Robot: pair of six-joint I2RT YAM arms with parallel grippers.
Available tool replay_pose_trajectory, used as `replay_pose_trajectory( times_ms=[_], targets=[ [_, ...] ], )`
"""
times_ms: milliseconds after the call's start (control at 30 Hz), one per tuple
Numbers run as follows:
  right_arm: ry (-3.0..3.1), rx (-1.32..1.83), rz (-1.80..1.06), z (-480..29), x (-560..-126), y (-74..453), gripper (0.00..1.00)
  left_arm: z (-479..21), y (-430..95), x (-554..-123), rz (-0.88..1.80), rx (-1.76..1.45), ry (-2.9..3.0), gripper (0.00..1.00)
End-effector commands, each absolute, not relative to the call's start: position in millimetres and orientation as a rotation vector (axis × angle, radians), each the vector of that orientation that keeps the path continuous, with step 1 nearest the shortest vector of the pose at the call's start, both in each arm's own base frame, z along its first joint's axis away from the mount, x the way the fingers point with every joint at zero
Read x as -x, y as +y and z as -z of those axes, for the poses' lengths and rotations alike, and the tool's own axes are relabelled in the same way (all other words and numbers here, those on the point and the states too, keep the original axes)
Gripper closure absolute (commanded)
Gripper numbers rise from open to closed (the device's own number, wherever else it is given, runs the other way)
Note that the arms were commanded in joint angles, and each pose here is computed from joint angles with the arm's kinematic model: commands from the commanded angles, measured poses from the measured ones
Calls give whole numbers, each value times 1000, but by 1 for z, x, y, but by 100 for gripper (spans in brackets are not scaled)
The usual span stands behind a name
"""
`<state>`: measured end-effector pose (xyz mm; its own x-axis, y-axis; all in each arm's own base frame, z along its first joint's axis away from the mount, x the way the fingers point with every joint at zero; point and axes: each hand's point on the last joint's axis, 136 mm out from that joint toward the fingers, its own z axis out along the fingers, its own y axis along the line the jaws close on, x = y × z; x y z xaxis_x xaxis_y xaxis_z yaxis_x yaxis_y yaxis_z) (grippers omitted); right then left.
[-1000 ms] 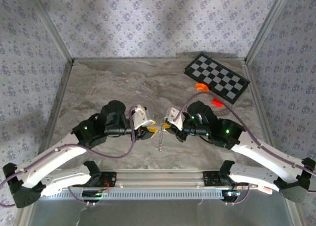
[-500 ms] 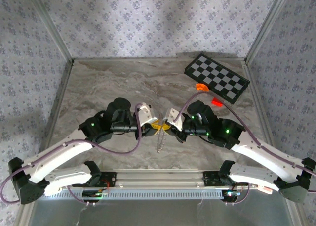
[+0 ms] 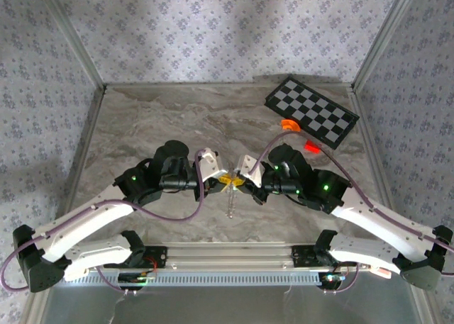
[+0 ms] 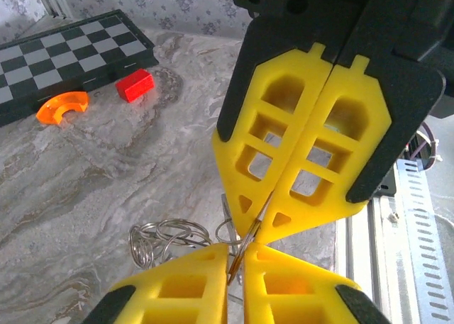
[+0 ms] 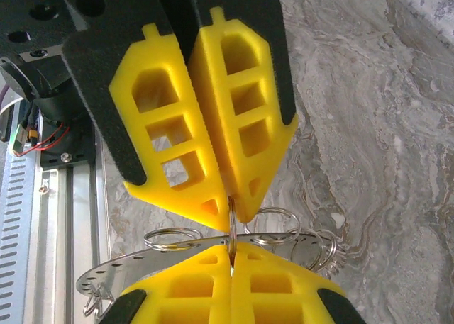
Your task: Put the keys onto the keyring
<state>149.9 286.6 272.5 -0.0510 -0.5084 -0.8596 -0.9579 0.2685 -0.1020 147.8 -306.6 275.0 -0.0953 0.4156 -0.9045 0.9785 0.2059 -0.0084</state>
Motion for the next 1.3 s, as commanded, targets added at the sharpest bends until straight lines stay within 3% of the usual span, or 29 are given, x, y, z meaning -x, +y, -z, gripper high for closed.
replay_pose_trajectory(
  times_ms=[0,100,367,533,633,1267],
  targets=[
    [1640,1343,-709,-290,-148,292,100,-297,-313,-150,881,-1315,1563,92],
    [1639,1342,-709,-290,-148,292,100,-299,-314,-148,891,-1313,1550,100],
    [1630,1316,-716,-292,-148,291,99,-310,-313,-141,930,-1308,1469,100],
    [1613,1302,-732,-293,-145,290,78,-321,-312,-130,975,-1316,1394,100],
    [1598,1287,-745,-295,-142,286,72,-327,-310,-121,1009,-1331,1344,100],
    [1497,1275,-810,-305,-123,277,80,-346,-304,-101,1094,-1337,1220,100]
  ],
)
